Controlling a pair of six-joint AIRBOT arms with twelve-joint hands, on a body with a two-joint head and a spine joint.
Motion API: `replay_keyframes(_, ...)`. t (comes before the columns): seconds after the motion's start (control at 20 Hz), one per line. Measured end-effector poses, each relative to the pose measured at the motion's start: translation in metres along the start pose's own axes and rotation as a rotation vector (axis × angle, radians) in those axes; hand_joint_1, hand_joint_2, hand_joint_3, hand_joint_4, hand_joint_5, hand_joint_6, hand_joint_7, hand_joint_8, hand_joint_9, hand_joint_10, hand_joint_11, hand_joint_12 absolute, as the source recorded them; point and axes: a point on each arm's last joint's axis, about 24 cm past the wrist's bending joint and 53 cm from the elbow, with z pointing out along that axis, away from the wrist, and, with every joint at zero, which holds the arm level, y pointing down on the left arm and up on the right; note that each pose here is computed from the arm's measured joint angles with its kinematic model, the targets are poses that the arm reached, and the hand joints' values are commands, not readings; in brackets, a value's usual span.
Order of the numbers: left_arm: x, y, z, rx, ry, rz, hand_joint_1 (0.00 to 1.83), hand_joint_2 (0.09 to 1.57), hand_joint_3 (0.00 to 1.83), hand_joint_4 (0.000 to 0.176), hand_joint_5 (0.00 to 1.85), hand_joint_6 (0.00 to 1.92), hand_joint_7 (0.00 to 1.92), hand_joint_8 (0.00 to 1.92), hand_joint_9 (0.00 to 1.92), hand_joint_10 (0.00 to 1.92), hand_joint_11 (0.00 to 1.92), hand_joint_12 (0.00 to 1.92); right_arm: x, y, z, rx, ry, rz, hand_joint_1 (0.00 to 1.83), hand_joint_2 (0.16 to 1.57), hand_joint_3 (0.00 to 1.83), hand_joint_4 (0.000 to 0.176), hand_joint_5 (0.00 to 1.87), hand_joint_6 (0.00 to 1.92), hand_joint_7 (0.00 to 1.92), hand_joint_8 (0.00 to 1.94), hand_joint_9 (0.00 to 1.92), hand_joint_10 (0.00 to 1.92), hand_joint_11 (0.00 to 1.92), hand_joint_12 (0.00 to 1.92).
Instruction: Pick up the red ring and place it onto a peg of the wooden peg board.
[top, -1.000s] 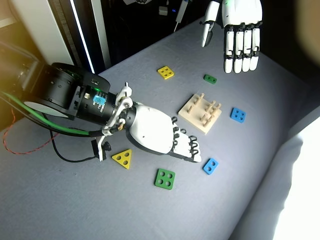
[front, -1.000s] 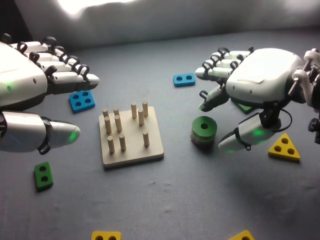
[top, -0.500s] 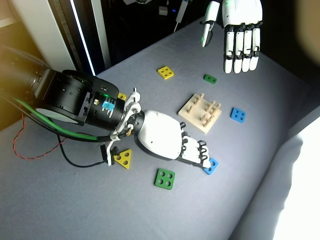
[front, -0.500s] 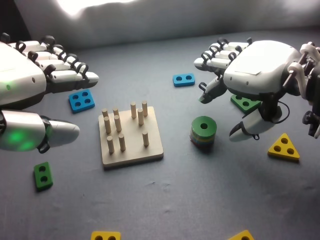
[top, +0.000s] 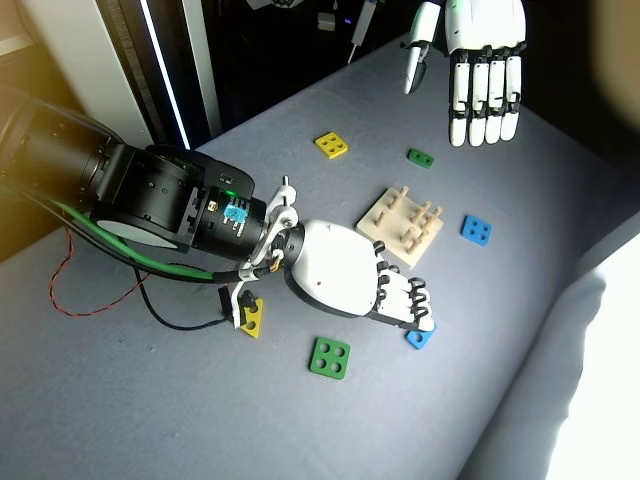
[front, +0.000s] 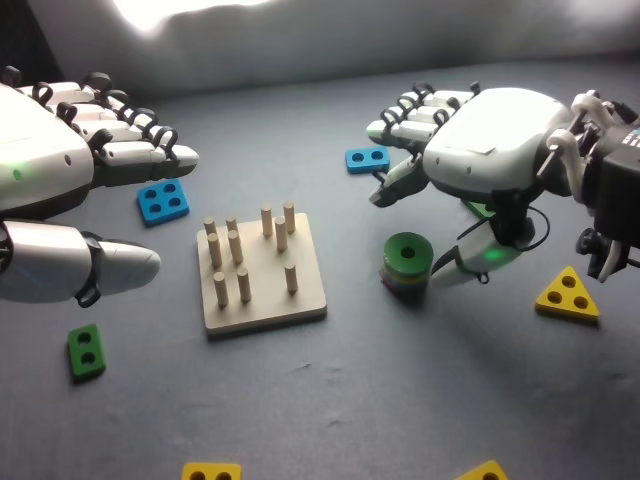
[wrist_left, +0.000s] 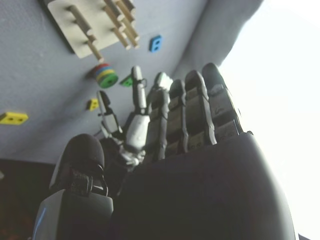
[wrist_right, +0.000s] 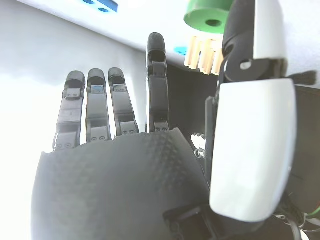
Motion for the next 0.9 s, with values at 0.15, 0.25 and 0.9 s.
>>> replay_keyframes(0.15,0.000,0.000,0.000,-0.001,0.000,0.000,0.00,1.36,0.00,0.000,0.15,0.00,0.14,0.01,0.11,0.00,0.00,0.32,0.010,0.003,0.002,-0.005,0.015,0.001,0.82,0.84,0.00,0.176,0.58,0.02,0.00,0.00,0.00,0.00,0.00,0.00)
replay_keyframes(0.25,0.000,0.000,0.000,-0.002,0.001,0.000,0.00,1.36,0.00,0.000,0.16,0.00,0.14,0.01,0.11,0.01,0.00,0.29,0.012,0.003,0.003,-0.006,0.020,0.002,0.82,0.85,0.00,0.176,0.59,0.01,0.00,0.00,0.00,0.00,0.00,0.00)
replay_keyframes(0.9,0.000,0.000,0.000,0.000,-0.001,0.000,0.00,1.37,0.00,0.000,0.18,0.00,0.18,0.00,0.14,0.01,0.00,0.29,0.016,0.007,0.006,-0.012,0.022,0.016,0.89,0.84,0.00,0.167,0.71,0.02,0.08,0.01,0.00,0.00,0.00,0.00)
